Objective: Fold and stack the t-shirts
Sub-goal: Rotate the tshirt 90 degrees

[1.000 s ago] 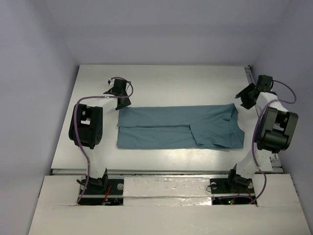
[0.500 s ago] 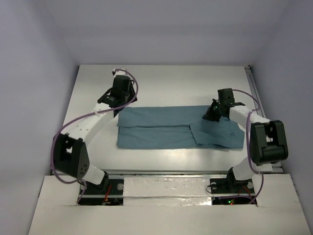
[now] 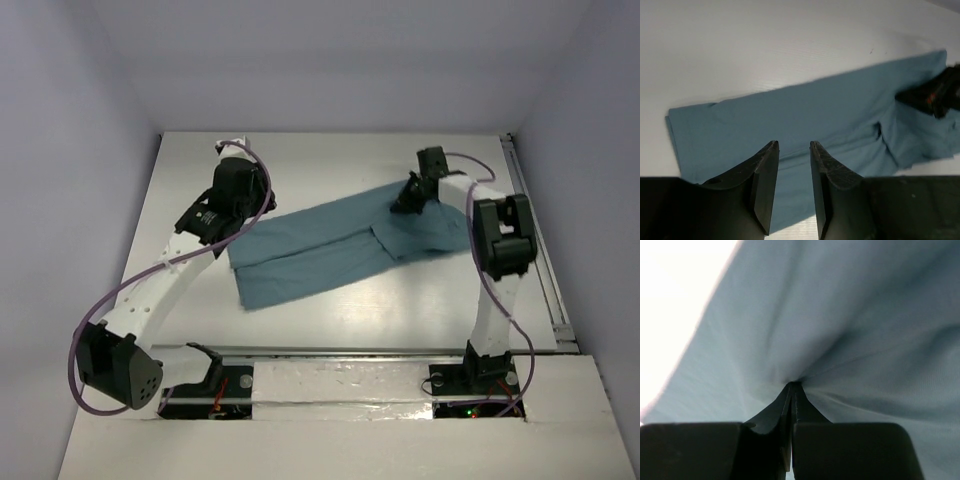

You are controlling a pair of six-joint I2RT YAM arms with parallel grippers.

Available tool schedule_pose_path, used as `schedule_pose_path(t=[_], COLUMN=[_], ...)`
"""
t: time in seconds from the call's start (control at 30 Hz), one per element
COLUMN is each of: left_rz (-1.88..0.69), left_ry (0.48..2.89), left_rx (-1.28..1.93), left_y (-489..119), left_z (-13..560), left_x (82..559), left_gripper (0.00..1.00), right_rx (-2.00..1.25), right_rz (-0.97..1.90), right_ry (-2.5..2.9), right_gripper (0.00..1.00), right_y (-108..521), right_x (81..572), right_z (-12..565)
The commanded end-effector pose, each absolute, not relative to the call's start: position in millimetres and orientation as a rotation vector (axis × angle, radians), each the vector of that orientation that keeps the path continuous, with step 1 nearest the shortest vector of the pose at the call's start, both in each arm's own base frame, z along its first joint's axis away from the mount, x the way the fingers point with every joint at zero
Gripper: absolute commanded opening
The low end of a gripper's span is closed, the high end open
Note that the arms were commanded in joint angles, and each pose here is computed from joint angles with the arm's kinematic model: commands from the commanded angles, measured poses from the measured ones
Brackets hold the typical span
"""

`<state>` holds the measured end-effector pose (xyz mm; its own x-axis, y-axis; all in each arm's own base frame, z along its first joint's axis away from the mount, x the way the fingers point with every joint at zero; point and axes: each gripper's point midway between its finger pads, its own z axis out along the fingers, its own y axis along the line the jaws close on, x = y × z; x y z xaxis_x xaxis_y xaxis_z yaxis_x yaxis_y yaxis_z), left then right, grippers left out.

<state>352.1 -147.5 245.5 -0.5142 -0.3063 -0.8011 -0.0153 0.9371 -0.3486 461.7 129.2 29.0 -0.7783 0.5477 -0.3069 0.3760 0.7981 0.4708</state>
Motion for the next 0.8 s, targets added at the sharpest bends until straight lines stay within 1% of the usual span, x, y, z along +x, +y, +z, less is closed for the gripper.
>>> schedule_pose_path(t=[0.0, 0.03, 0.07, 0.1, 0.13, 0.17, 0.2, 0.27, 0.3, 0.33, 0.37, 0.4, 0.43, 0.47, 0.5, 0.53, 0.57, 0.63, 0.67, 0.7, 0.73, 0.77], left_rz=[-0.362, -0.366, -0.364, -0.369, -0.375, -0.364, -0.365, -0.37, -0.371, -0.382, -0.385, -0.385, -0.388, -0.394, -0.393, -0.396, -0.402, -0.405, -0.406, -0.409, -0.421, -0.428], left_ry=[2.033, 2.032, 2.041, 2.031, 2.029, 2.04, 2.023, 2.018, 2.013, 2.003, 1.999, 1.997, 1.991, 1.981, 1.976, 1.975, 1.966, 1.963, 1.955, 1.953, 1.953, 1.948], left_rx=[-0.27, -0.268, -0.268, -0.272, -0.269, -0.263, -0.263, -0.255, -0.25, -0.245, -0.243, -0.235, -0.231, -0.229, -0.221, -0.218, -0.213, -0.206, -0.211, -0.208, -0.202, -0.2], left_y=[-137.3, -137.2, -136.2, -135.8, -136.0, -134.0, -132.3, -131.4, -130.6, -130.6, -130.4, -130.2, -129.7, -129.8, -129.7, -130.4, -131.3, -133.6, -132.2, -133.5, -135.9, -136.9], left_z=[279.8, 282.8, 284.0, 291.2, 294.8, 295.2, 304.4, 309.4, 311.9, 316.4, 318.0, 319.0, 321.5, 324.3, 325.8, 325.9, 328.5, 331.0, 333.1, 335.4, 336.9, 338.9], left_x=[345.2, 343.8, 340.9, 340.6, 339.0, 335.8, 334.4, 331.0, 329.2, 326.9, 325.9, 324.7, 323.2, 322.9, 322.6, 323.1, 324.1, 327.3, 330.1, 332.0, 332.6, 332.7], left_gripper=[0.29, 0.29, 0.29, 0.31, 0.32, 0.33, 0.35, 0.36, 0.37, 0.38, 0.38, 0.38, 0.38, 0.38, 0.38, 0.38, 0.38, 0.38, 0.38, 0.37, 0.36, 0.35], right_rx=[0.6, 0.593, 0.553, 0.449, 0.417, 0.406, 0.331, 0.266, 0.163, 0.212, 0.205, 0.143, 0.155, 0.167, 0.134, 0.18, 0.177, 0.152, 0.219, 0.182, 0.217, 0.254], right_rz=[0.648, 0.679, 0.728, 0.845, 0.95, 1.001, 1.086, 1.129, 1.163, 1.11, 1.114, 1.15, 1.116, 1.089, 1.112, 1.112, 1.1, 1.13, 1.122, 1.164, 1.124, 1.118], right_ry=[2.543, 2.608, 2.589, 2.447, 2.415, 2.401, 2.29, 2.268, 2.096, 2.215, 2.195, 2.071, 2.082, 2.205, 2.142, 2.179, 2.32, 2.299, 2.396, 2.403, 2.417, 2.447], right_gripper=[0.0, 0.0, 0.0, 0.0, 0.01, 0.04, 0.17, 0.38, 0.59, 0.67, 0.72, 0.76, 0.77, 0.76, 0.52, 0.25, 0.0, 0.0, 0.0, 0.0, 0.06, 0.17], right_y=[191.7, 209.5, 227.6, 261.1, 280.9, 289.5, 307.0, 316.8, 321.9, 316.4, 310.7, 307.7, 298.2, 303.0, 302.4, 303.3, 313.9, 325.2, 324.3, 343.0, 344.0, 348.0], right_x=[518.0, 527.7, 546.5, 587.5, 595.8, 605.0, 611.6, 600.7, 589.8, 568.2, 553.6, 529.7, 515.9, 478.2, 451.7, 431.8, 384.2, 344.1, 313.7, 289.9, 282.1, 271.6], right_z=[30.1, -2.7, 4.3, 71.0, 89.6, 84.6, 134.2, 155.2, 239.5, 188.1, 199.7, 262.2, 259.5, 212.3, 241.1, 227.3, 174.8, 170.3, 133.7, 129.7, 119.0, 108.9])
